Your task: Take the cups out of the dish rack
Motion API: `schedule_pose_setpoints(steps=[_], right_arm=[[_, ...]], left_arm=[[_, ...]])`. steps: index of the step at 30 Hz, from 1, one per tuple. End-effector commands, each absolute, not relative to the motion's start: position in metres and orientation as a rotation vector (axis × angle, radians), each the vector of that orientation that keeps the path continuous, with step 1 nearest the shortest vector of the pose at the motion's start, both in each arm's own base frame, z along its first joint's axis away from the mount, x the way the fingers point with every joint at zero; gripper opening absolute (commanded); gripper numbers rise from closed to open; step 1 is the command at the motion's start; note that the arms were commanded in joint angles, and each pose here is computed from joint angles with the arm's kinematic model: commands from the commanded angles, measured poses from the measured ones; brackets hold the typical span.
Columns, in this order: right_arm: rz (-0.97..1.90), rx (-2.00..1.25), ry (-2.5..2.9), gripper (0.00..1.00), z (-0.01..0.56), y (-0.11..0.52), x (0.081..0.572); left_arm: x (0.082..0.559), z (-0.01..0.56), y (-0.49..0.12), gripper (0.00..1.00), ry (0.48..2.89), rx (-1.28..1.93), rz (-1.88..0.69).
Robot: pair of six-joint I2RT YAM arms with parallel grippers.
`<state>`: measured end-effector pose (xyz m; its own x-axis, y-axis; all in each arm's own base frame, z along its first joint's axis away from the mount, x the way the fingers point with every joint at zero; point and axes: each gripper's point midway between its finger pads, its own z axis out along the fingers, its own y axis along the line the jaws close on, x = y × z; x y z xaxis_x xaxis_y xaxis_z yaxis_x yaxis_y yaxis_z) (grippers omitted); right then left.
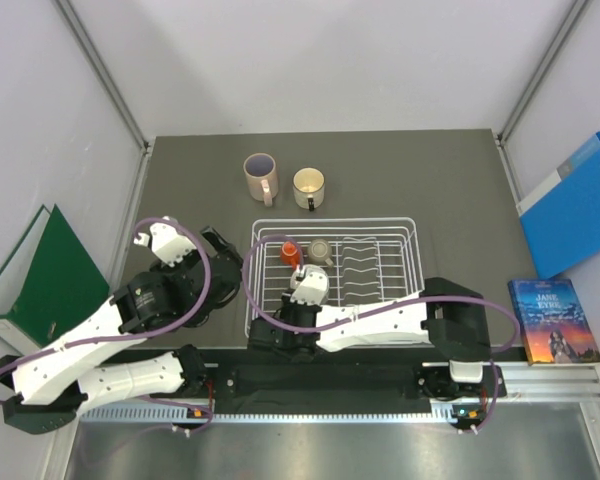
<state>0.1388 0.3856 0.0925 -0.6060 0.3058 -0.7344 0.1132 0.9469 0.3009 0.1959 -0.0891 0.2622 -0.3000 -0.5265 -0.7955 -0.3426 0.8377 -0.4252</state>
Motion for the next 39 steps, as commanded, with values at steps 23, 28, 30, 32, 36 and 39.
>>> schedule_pose_setpoints(steps=[23,28,30,32,36,39], right_arm=[[0.237,0.088,2.151,0.0,0.173,0.321,0.075],[0.306,0.133,2.082,0.0,0.199,0.311,0.085],[0.317,0.15,2.072,0.0,0.207,0.305,0.09],[0.321,0.159,2.066,0.0,0.21,0.299,0.095],[0.31,0.168,2.062,0.0,0.209,0.29,0.099],[0.334,0.181,2.034,0.0,0.221,0.284,0.103]], left_arm=[[0.231,0.29,-0.138,0.99,1.822,-0.492,-0.262],[0.235,0.281,-0.146,0.99,1.844,-0.502,-0.282],[0.236,0.279,-0.147,0.99,1.844,-0.514,-0.292],[0.238,0.277,-0.149,0.99,1.845,-0.515,-0.295],[0.24,0.274,-0.153,0.99,1.855,-0.513,-0.287],[0.24,0.273,-0.155,0.99,1.861,-0.507,-0.288]])
